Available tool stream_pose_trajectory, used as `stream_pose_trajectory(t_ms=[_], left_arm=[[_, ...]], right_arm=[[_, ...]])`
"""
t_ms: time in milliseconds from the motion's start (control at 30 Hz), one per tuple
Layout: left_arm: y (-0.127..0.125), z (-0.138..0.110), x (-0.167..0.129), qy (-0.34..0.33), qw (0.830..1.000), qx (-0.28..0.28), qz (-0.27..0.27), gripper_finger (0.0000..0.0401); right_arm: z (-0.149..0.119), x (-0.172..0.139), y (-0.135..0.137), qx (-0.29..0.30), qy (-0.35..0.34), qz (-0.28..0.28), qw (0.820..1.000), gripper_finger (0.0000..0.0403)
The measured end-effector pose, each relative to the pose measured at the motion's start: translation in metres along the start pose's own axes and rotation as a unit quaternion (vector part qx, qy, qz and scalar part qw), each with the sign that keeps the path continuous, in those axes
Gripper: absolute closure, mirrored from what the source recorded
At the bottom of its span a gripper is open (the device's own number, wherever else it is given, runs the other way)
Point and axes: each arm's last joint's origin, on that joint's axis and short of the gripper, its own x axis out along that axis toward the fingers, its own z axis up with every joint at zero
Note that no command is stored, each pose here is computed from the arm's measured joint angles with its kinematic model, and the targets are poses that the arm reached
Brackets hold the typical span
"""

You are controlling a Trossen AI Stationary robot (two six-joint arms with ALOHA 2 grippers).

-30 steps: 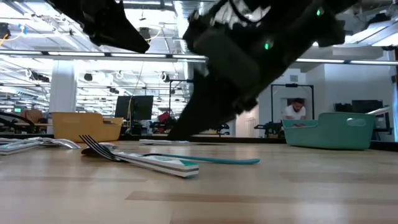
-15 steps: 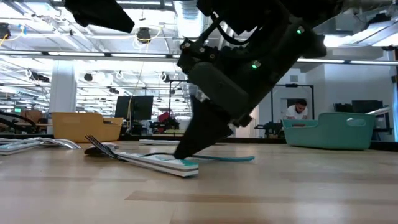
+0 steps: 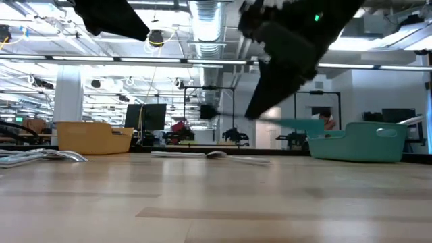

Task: Sort silverware by color (type)
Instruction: Put the blue fork into the yellow bin

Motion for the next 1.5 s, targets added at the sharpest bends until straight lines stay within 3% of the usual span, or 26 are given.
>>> stream_pose_trajectory(t_ms=[267,500,667,800,900,1100,1267,1500], left_arm=[[-0.003,0.006,0.001,-0.028,0.999,-0.030,-0.011,0.0263],[-0.004,0.016,0.001,-0.078,0.994,-0.071,0.013,0.0263],[-0.004,0.023,0.027,-0.087,0.994,-0.060,0.024,0.0252],[-0.001,0.029,0.061,-0.086,0.995,-0.043,-0.015,0.0235],[0.003,0.034,0.081,-0.103,0.993,-0.018,-0.049,0.0221],[0.008,0.049,0.089,-0.173,0.980,0.026,-0.097,0.0208],[0.014,0.050,0.093,-0.173,0.980,0.050,-0.085,0.0250],[0.029,0.040,0.105,-0.109,0.992,0.041,-0.052,0.0372]], right_arm=[[0.022,-0.034,-0.011,0.052,-0.099,-0.038,0.993,0.0398],[0.035,-0.041,-0.017,0.116,-0.209,-0.153,0.959,0.0397],[0.041,-0.045,-0.017,0.113,-0.247,-0.191,0.943,0.0397],[0.045,-0.046,-0.015,0.076,-0.247,-0.191,0.947,0.0397],[0.048,-0.045,-0.012,0.025,-0.236,-0.152,0.959,0.0397],[0.055,-0.038,-0.019,-0.004,-0.222,-0.117,0.968,0.0396],[0.062,-0.029,-0.034,-0.002,-0.213,-0.134,0.968,0.0396],[0.075,-0.022,-0.059,0.002,-0.210,-0.137,0.968,0.0396]])
